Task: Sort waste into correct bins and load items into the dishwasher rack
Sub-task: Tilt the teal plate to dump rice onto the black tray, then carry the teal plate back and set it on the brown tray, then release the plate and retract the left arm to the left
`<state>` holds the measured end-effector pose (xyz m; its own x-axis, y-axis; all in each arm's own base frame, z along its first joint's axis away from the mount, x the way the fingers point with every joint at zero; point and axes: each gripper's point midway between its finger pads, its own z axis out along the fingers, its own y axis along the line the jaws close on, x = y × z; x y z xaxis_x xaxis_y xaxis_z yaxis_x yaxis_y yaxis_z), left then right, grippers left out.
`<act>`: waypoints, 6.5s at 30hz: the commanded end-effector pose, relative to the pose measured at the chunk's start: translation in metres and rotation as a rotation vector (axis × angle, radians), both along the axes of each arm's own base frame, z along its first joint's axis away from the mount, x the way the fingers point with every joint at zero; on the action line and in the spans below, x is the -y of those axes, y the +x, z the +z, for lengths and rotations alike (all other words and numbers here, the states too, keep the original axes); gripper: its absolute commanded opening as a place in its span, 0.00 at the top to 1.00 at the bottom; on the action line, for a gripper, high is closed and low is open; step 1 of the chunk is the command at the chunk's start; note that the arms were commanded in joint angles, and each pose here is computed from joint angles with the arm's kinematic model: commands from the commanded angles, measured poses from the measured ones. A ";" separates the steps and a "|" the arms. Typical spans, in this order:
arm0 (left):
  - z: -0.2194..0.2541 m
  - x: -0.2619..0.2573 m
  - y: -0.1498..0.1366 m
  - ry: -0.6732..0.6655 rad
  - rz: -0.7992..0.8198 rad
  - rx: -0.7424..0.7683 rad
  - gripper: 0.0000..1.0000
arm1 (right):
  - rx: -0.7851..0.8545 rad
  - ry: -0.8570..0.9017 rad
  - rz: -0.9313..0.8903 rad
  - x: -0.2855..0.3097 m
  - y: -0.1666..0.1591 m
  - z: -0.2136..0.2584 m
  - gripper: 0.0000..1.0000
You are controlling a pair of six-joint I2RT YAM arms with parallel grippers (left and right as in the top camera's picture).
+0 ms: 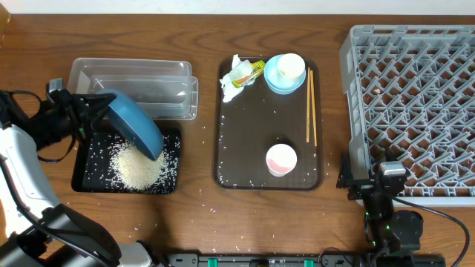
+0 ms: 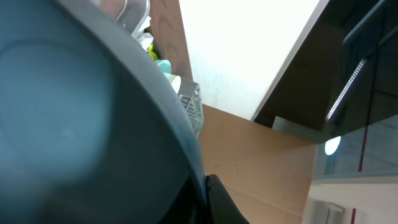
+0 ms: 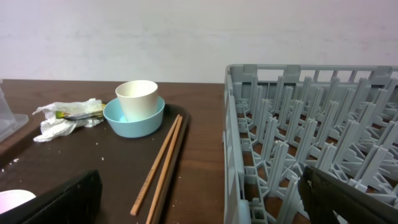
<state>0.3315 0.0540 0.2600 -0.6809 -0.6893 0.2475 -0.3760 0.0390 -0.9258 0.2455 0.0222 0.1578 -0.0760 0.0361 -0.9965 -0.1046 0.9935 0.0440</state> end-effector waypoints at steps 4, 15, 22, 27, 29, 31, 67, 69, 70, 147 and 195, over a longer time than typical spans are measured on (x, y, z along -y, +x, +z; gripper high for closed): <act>0.008 0.001 -0.002 0.007 -0.014 0.070 0.94 | 0.001 -0.012 -0.011 0.003 0.000 0.000 0.01; 0.015 0.006 -0.006 -0.051 -0.016 0.067 0.93 | 0.001 -0.012 -0.011 0.003 0.000 0.000 0.01; 0.041 0.025 -0.016 -0.156 -0.054 0.134 0.93 | 0.001 -0.012 -0.011 0.003 0.000 0.000 0.01; 0.055 0.043 -0.021 -0.139 -0.105 0.202 0.94 | 0.001 -0.012 -0.011 0.003 0.000 0.000 0.01; 0.060 0.053 -0.024 -0.130 -0.132 0.215 0.94 | 0.001 -0.012 -0.011 0.003 0.000 0.000 0.01; 0.066 0.066 -0.028 -0.119 -0.168 0.233 0.94 | 0.001 -0.012 -0.011 0.003 0.000 0.000 0.01; -0.053 0.358 0.024 1.189 -0.565 0.522 0.93 | 0.001 -0.012 -0.011 0.003 0.000 0.000 0.01; -0.066 0.362 0.030 1.195 -0.573 0.509 0.94 | 0.001 -0.012 -0.011 0.003 0.000 0.000 0.01; -0.071 0.364 0.033 1.196 -0.575 0.503 0.94 | 0.001 -0.012 -0.011 0.003 0.000 0.000 0.01; -0.072 0.311 -0.068 1.275 -0.968 0.432 0.18 | 0.001 -0.012 -0.011 0.003 0.000 0.000 0.01; -0.072 -0.024 -0.030 1.301 -0.017 -0.526 0.10 | 0.021 0.187 0.202 -0.035 -0.007 0.014 0.01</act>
